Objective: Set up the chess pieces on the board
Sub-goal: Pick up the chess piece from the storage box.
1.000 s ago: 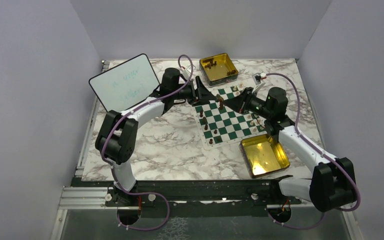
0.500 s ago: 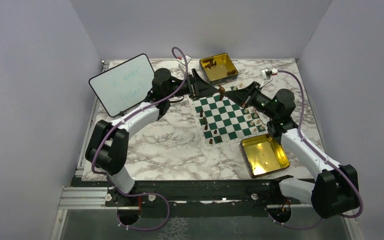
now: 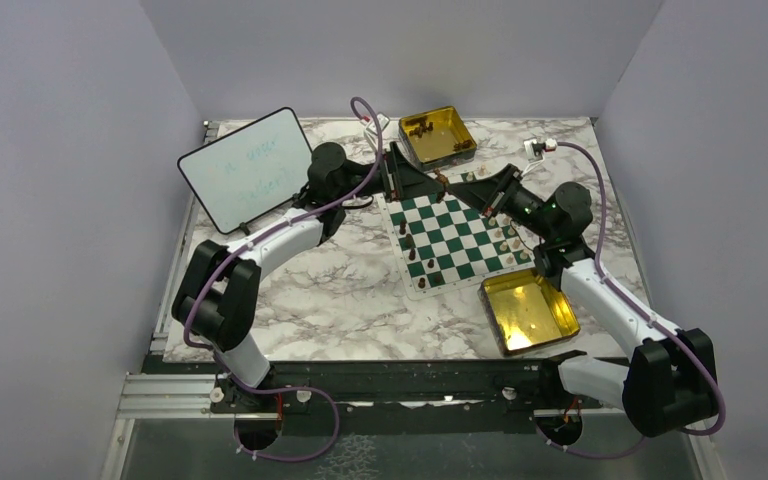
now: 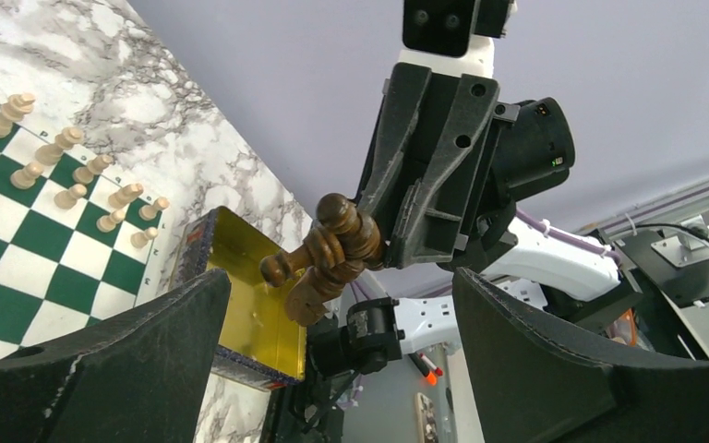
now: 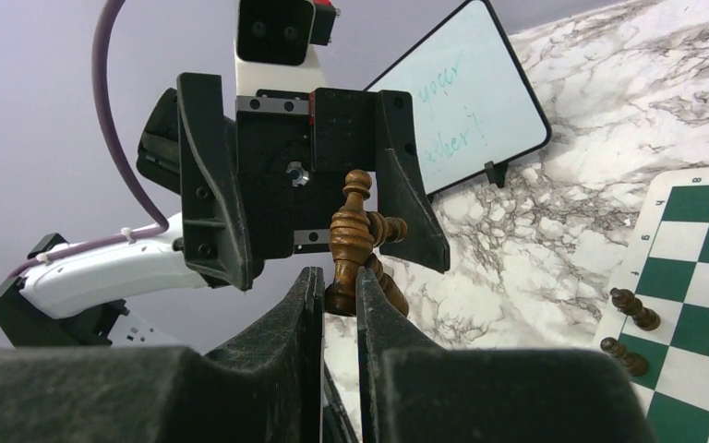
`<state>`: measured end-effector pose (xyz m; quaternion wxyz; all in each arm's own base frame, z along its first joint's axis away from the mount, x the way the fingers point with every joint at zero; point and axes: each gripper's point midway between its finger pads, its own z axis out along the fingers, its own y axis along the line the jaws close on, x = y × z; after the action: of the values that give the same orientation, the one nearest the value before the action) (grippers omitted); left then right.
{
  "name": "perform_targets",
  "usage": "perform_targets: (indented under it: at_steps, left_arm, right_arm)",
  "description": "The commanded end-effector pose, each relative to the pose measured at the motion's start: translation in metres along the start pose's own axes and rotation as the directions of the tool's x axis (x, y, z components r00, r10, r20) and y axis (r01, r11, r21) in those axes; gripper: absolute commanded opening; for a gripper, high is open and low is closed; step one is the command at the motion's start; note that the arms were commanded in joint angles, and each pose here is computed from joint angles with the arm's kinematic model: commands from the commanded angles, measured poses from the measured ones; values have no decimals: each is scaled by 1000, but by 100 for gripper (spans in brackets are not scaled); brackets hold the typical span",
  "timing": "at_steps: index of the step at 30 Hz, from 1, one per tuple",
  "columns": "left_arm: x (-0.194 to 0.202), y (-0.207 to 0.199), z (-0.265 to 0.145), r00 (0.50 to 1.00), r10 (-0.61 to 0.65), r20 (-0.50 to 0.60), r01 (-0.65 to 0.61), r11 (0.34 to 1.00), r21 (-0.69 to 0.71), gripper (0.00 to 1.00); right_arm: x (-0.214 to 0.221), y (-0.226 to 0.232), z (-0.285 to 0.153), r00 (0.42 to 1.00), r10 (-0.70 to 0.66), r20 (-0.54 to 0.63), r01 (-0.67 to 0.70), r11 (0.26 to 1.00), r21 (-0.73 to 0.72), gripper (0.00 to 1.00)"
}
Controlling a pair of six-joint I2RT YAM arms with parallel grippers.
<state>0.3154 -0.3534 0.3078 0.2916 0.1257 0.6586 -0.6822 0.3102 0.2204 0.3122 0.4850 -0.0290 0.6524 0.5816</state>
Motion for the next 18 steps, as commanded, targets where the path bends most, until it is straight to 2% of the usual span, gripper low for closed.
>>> perform_targets:
  at_steps: [1,6,18]
  left_arm:
    - [-7,-27,5,997,71,20,-72,995,74,91]
    - [-7,-30,5,997,67,35,-70,994,88,89]
    - [-1,-32,0,997,60,45,-64,992,105,74]
  right_arm:
    - [-1,9,-2,1000,-7,1,7,999,-47,1]
    - [1,9,-3,1000,-10,-4,9,999,-49,1]
    - [4,3,-4,1000,7,-2,-7,1000,-29,1]
